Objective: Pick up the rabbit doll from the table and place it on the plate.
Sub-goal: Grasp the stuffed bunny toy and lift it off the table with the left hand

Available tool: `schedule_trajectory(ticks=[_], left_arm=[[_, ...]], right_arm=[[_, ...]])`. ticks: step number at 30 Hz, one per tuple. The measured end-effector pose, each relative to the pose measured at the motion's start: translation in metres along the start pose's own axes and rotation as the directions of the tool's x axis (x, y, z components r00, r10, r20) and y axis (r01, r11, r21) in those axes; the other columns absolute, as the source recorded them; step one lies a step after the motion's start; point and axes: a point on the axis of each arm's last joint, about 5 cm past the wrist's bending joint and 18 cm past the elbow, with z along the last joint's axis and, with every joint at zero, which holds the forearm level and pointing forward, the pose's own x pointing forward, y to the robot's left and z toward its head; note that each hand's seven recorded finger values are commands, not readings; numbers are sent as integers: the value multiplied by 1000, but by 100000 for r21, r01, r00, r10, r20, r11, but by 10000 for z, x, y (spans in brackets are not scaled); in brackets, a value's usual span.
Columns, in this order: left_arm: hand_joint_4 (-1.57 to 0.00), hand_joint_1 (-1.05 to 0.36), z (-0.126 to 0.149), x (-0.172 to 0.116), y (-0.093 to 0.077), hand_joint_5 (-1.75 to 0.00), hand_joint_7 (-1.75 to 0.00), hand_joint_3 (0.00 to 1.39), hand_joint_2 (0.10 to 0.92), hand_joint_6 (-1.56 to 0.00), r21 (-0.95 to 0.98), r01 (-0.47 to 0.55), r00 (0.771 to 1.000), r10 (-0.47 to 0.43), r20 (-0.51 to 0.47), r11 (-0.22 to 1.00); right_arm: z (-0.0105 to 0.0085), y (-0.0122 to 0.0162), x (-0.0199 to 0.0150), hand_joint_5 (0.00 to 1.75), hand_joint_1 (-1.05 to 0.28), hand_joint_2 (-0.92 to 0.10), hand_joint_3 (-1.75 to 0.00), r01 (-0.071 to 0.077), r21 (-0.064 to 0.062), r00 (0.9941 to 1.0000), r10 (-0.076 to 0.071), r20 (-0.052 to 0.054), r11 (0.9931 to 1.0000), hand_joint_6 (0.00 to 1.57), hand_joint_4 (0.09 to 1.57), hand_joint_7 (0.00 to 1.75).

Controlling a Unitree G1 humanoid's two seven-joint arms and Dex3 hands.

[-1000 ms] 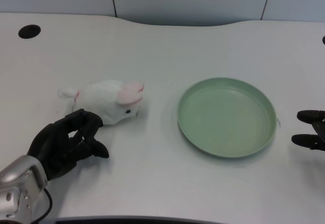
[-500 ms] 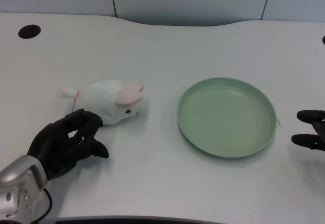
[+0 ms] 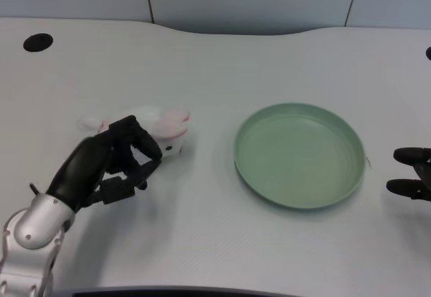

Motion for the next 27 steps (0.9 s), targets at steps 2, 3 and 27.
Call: schedule_trajectory(ticks=[2, 3, 27], left_arm=[[-393, -471, 98, 69, 71, -1500, -972, 390, 921, -479, 13568, 566, 99923, -1088, 3776, 99074], [-394, -472, 164, 114, 123, -1439, -873, 371, 921, -499, 21242, 776, 99780, -2156, 6274, 97715], [1, -933, 721, 812, 428, 0, 1, 134, 921, -2, 86495, 27077, 96084, -17364, -21596, 42255]], right_arm=[[0, 1, 0, 5, -445, -921, -196, -56, -81, 100000, 56, 142, 100000, 1063, 1158, 2], [-2, 3, 1, 2, -447, -921, -196, -128, -45, 100000, 128, 79, 100000, 1064, 1153, 2], [-20, 42, -1, 12, -459, -921, -191, 674, -744, 99998, -674, -99, 99995, 1059, 1147, 5]])
